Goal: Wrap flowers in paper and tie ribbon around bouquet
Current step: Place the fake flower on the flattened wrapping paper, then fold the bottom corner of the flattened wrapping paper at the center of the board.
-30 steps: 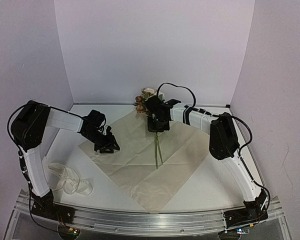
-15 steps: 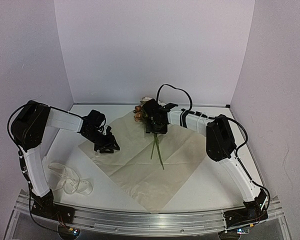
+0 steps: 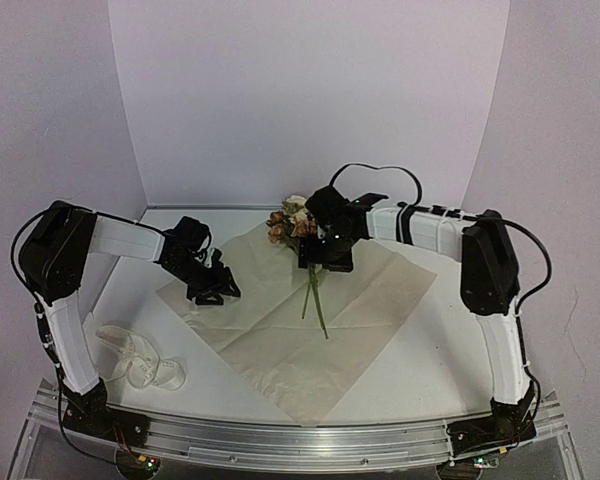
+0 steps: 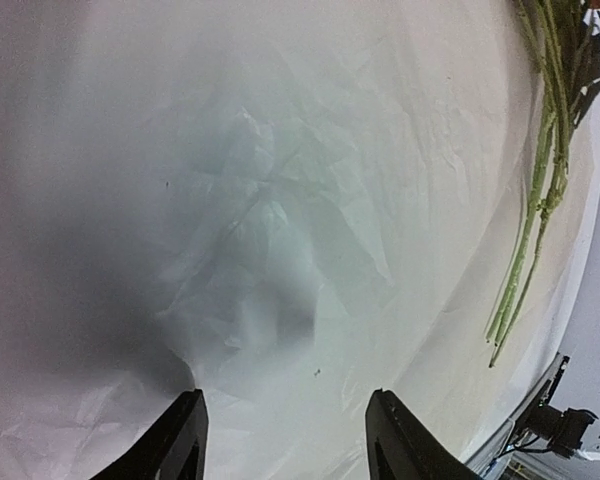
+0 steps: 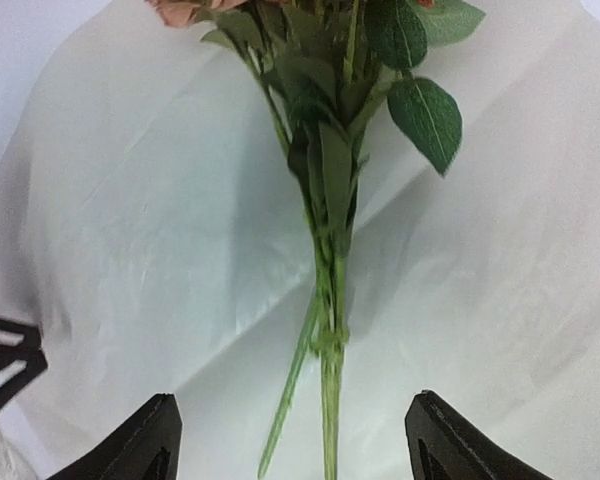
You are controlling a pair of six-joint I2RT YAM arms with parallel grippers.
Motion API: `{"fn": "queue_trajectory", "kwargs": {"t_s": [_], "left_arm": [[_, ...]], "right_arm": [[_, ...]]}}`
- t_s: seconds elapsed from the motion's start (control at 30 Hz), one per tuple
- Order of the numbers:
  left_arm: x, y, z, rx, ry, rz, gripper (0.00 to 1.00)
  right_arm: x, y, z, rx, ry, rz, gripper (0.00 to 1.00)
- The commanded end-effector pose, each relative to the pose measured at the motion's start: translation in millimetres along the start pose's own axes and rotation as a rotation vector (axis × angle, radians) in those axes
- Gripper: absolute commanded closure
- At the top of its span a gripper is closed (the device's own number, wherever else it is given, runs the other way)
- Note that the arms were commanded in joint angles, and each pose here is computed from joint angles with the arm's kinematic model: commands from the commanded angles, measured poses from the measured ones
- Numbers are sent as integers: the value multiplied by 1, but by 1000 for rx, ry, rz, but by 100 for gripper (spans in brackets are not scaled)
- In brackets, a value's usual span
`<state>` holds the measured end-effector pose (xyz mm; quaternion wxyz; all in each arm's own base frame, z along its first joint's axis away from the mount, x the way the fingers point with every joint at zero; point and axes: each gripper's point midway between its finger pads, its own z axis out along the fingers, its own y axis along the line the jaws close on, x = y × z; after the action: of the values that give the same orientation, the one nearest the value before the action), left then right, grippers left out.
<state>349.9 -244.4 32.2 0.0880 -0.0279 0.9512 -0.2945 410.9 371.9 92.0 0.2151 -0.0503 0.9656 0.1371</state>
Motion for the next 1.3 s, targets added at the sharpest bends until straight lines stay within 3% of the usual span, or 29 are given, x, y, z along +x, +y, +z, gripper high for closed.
{"fn": "queue_trajectory", "kwargs": {"t_s": [0.0, 0.13, 0.37, 0.73, 1.03, 1.13, 1.27], "left_arm": [[-11, -33, -41, 33, -111, 37, 40], [21, -26, -54, -34, -146, -12, 36], [106, -1, -52, -95, -173, -220, 29], [143, -12, -38, 78, -231, -435, 21], [151, -9, -8, 127, -243, -607, 31], [151, -14, 0, 135, -238, -612, 39], [148, -17, -8, 128, -266, -596, 61]], "right_arm": [[35, 5, -61, -128, 68, -43, 20], [86, -7, -79, -154, 134, -123, 23], [153, -28, -96, -143, 193, -236, 28], [209, -59, -100, -150, 185, -96, 29], [218, -79, -104, -119, 118, -46, 30], [219, -81, -106, -118, 104, -67, 31], [220, -82, -115, -123, 95, -164, 32]]}}
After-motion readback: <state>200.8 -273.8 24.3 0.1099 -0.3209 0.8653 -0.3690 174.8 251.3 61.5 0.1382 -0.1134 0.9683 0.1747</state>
